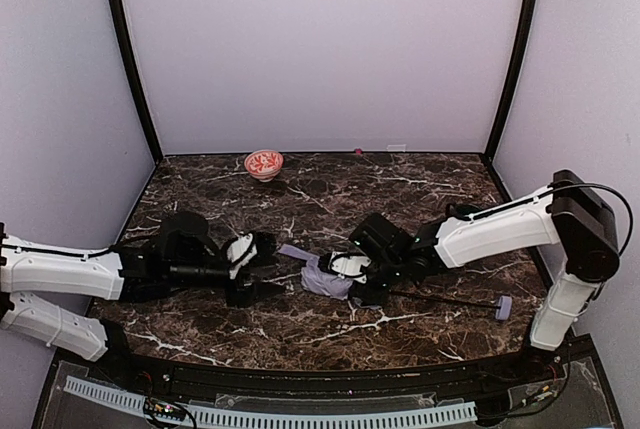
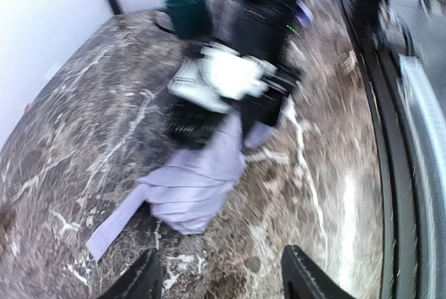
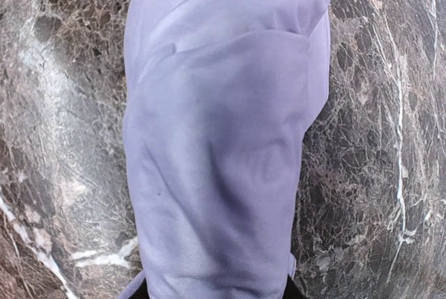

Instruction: Put away the umbrella

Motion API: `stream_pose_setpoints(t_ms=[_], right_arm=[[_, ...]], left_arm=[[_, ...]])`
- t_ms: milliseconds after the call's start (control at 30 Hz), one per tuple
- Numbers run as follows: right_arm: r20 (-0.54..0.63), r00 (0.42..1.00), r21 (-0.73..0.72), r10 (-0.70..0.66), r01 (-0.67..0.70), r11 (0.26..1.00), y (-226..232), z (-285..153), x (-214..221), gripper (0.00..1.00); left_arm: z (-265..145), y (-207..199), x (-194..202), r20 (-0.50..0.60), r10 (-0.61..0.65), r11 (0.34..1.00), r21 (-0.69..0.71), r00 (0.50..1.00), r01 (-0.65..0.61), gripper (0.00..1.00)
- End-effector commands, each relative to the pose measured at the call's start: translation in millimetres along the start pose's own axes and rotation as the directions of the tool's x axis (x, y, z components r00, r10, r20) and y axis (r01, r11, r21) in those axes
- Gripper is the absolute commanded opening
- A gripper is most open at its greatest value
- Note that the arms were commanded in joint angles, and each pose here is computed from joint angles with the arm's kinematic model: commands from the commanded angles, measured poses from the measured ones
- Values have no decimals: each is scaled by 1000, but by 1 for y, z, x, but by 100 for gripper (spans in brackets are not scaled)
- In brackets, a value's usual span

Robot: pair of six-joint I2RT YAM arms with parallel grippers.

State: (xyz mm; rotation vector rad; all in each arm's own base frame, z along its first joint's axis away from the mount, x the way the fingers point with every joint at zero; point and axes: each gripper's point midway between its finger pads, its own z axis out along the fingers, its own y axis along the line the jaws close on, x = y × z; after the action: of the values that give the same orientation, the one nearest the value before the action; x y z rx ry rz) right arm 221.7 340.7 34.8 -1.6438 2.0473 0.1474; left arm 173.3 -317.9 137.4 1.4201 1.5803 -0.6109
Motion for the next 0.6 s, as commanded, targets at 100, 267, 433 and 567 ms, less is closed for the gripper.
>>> stream_pose_setpoints(t_ms=[100,267,433,567], right_arm=[[128,985,-89,-117,129,988,21,-23,-10,0],[122,967,-92,-222,234,968,35,-27,3,0],[60,953,-80,-297,301,950,44,-21,11,0],[81,926,-135,-369,377,916,64,-24,15,0]], left_arm=[[-17,93,-2,158,-437,876,-150,885,459,57],[1,122,57,-80,-568,790,-335,819,514,65],[28,93,69,-308,-495,869,-180,812,461,67],[32,59,64,-298,-203,978,-16,933,207,66]])
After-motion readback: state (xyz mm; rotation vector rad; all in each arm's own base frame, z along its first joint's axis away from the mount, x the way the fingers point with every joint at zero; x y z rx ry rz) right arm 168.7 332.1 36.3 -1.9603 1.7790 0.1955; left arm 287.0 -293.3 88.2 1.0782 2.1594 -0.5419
